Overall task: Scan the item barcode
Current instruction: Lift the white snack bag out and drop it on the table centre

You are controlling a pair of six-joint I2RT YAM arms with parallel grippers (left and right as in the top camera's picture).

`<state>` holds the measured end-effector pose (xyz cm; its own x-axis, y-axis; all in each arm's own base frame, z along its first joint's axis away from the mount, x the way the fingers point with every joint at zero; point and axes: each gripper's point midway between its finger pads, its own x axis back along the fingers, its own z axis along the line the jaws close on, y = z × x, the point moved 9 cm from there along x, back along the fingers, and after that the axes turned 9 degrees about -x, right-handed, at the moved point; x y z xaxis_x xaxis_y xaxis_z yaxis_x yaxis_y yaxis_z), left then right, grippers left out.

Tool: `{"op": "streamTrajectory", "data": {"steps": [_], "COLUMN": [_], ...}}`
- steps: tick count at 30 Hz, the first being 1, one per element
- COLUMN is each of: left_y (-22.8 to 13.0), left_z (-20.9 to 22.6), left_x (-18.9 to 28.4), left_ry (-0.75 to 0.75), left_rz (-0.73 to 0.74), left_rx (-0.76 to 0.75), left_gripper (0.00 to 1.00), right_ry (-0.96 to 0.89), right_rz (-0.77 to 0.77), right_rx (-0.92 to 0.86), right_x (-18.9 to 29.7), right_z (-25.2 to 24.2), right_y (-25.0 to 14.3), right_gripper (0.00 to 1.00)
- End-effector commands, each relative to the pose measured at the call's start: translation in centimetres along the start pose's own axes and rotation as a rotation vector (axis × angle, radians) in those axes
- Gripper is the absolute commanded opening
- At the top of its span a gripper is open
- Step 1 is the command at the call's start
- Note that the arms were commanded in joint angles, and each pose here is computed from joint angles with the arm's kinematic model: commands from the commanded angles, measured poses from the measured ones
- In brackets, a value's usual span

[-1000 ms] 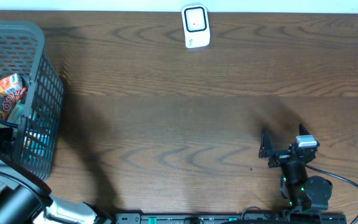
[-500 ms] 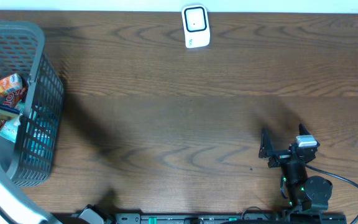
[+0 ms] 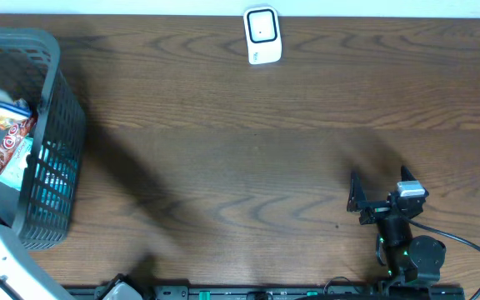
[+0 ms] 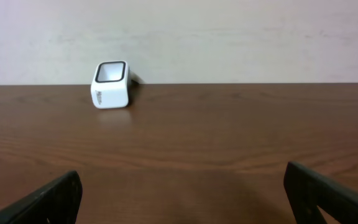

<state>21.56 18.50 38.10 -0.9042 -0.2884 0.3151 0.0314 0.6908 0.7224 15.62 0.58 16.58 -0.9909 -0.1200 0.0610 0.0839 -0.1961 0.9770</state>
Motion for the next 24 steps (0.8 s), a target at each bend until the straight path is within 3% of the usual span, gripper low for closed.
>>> {"op": "streamTrajectory", "data": {"steps": [1,6,12,18,24], "left_y": [-0.7,-4.0,-10.7,-18.2,-27.0], "left_z": [-3.1,-8.3,-14.2,-15.8,-15.7], "left_x": [0.3,-0.6,-1.3,-4.1,-7.4], "left_ry": [-0.175,-0.406,-0.651,-0.562,-0.544], "left_rz": [0.035,0.134,0.295,0.512,0.822], "left_rx": [-0.147,-0.349,-0.609,-0.743,-0.789], "left_gripper": [0.07,0.07,0.07,0.07,0.07], "right_ry": [-0.010,-0.010,-0.010,-0.010,-0.010], "right_rz": [-0.002,-0.002,-0.002,-0.002,-0.002], "right_rx": [-0.009,-0.009,-0.009,-0.009,-0.009], "right_x": [0.0,0.0,0.0,0.0,0.0], "right_z": [-0.1,-0.1,-0.1,-0.1,-0.1], "right_y": [0.0,0.0,0.0,0.0,0.0], "right_gripper": [0.99,0.99,0.99,0.99,0.99]}}
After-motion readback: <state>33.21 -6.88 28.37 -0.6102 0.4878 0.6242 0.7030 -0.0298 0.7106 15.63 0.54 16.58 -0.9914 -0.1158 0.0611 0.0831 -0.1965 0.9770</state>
